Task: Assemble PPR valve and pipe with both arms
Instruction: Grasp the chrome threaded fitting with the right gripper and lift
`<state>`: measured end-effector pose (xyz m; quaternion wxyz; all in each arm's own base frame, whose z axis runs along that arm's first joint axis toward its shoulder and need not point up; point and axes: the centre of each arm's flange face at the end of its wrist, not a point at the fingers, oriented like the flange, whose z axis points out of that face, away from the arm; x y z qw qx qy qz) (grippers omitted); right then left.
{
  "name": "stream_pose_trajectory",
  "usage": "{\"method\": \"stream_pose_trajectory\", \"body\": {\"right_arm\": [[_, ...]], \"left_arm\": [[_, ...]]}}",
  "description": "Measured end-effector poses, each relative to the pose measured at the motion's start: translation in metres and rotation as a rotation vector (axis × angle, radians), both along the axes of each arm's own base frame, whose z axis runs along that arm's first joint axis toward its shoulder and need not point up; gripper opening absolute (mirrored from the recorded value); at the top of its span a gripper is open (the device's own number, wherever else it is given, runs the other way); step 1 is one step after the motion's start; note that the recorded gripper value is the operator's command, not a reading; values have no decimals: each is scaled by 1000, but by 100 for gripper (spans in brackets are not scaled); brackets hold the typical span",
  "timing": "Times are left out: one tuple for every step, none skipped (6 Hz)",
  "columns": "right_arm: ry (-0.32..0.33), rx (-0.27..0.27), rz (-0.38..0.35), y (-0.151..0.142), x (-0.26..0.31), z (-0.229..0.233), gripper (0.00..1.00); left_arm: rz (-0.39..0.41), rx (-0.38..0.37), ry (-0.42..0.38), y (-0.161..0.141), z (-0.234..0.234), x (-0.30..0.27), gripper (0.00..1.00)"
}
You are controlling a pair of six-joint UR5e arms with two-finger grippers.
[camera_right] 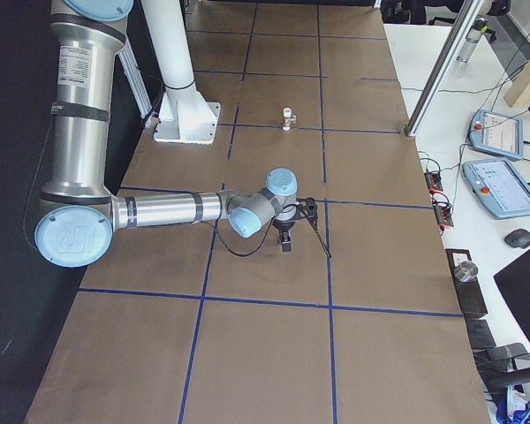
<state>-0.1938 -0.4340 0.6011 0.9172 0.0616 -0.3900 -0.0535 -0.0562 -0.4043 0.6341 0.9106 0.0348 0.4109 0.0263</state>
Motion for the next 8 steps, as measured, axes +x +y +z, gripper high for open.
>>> {"method": "stream_pose_trajectory", "body": {"right_arm": [[3, -7, -6, 1, -4, 3, 76], [2, -10, -9, 2, -6, 4, 13], [1, -10, -11, 2, -7, 4, 2], [2, -8, -11, 1, -7, 3, 0], [-3, -2, -14, 0, -9, -1, 0], [-11, 6, -16, -5, -12, -8, 0], [-23, 17, -16, -11, -16, -19, 0], [-31, 23, -16, -22, -24, -45, 0]], "left_arm": [[0, 0, 0, 0, 0, 0, 100], [0, -1, 0, 0, 0, 0, 100], [0, -3, 0, 1, 1, 0, 100], [0, -4, 0, 1, 2, 0, 100], [0, -4, 0, 1, 2, 0, 100], [0, -3, 0, 1, 1, 0, 100], [0, -2, 0, 1, 1, 0, 100], [-2, -6, 0, 1, 2, 0, 100]]}}
